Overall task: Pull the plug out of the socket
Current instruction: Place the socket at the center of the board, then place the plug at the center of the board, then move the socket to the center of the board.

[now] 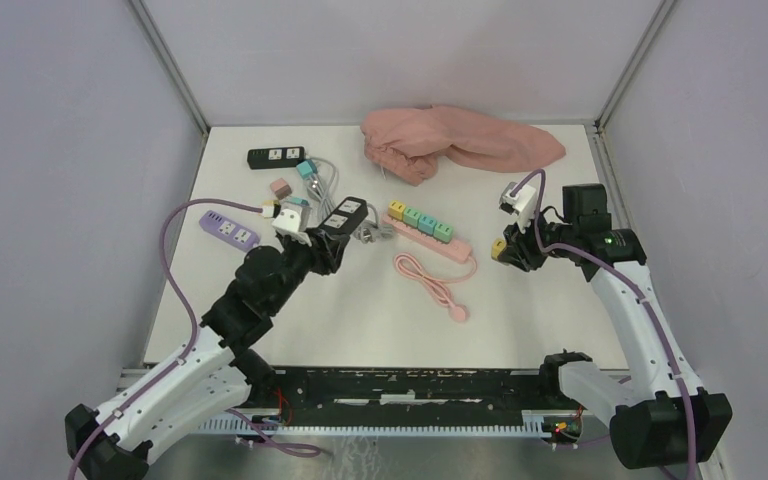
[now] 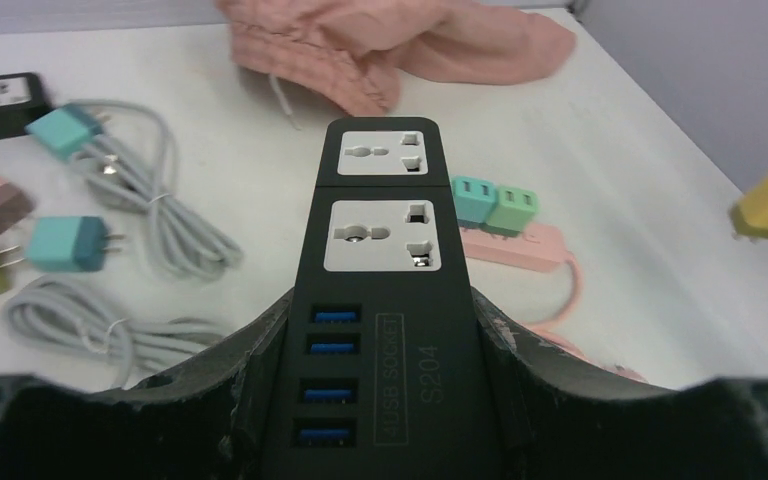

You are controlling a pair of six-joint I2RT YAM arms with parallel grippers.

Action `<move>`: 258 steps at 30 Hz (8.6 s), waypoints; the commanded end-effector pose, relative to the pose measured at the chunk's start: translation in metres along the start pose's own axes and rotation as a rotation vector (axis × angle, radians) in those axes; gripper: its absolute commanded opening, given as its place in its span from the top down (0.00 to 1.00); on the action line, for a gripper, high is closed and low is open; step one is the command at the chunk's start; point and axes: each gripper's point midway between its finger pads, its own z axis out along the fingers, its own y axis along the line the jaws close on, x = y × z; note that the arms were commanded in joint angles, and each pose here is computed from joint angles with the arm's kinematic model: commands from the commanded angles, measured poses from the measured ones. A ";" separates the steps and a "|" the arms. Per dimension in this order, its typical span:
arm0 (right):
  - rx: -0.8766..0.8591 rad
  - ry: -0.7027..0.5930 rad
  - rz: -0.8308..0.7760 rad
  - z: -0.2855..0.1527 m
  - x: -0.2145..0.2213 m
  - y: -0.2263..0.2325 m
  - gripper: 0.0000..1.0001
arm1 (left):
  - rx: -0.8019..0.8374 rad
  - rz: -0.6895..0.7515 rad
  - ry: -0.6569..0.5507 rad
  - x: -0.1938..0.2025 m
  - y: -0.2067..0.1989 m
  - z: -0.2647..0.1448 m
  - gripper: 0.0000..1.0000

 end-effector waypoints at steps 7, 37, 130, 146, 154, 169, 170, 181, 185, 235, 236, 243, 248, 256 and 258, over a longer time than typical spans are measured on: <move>0.025 -0.036 -0.010 -0.002 -0.007 -0.004 1.00 | -0.477 -0.179 -0.207 -0.045 0.092 -0.022 0.97; -0.028 -0.031 -0.006 0.002 -0.003 0.004 1.00 | -1.225 -0.762 -0.012 0.126 0.239 -0.069 0.31; -0.393 -0.017 -0.058 0.217 -0.202 0.055 0.29 | -0.415 -0.064 -0.054 -0.041 0.123 -0.072 0.00; -0.296 -0.124 -0.020 0.107 -0.106 0.004 0.23 | -0.353 -0.057 -0.059 -0.039 0.111 -0.073 0.00; -0.236 0.020 -0.002 0.125 -0.062 -0.025 0.00 | -0.321 -0.044 -0.052 -0.037 0.107 -0.071 0.01; -0.114 0.062 -0.101 0.144 -0.028 -0.049 0.01 | -0.319 -0.045 -0.055 -0.037 0.107 -0.071 0.01; -0.100 0.060 -0.105 0.145 -0.028 -0.052 0.01 | -0.318 -0.045 -0.056 -0.037 0.106 -0.071 0.01; -0.092 0.139 -0.125 0.160 -0.015 -0.054 0.01 | -0.311 -0.045 -0.057 -0.037 0.105 -0.071 0.01; -0.097 0.183 -0.107 0.167 -0.011 -0.055 0.01 | -0.311 -0.046 -0.056 -0.037 0.105 -0.071 0.00; -0.274 0.270 -0.382 0.132 0.020 -0.049 0.93 | -0.301 -0.049 -0.041 -0.033 0.105 -0.068 0.00; -0.296 0.266 -0.407 0.126 0.022 -0.047 0.92 | -0.301 -0.049 -0.038 -0.032 0.105 -0.068 0.00; -0.547 0.300 -0.676 0.095 0.054 -0.018 0.90 | -0.283 -0.053 -0.026 -0.030 0.103 -0.065 0.00; -0.744 0.252 -0.808 0.080 0.070 0.011 0.93 | -0.234 -0.051 -0.022 -0.030 0.095 -0.062 0.01; -0.932 0.114 -0.948 0.075 0.076 0.051 0.93 | -0.050 -0.044 -0.030 -0.031 0.064 -0.057 0.03; -0.948 0.120 -0.960 0.078 0.078 0.057 0.91 | 0.007 -0.050 -0.035 -0.031 0.054 -0.055 0.03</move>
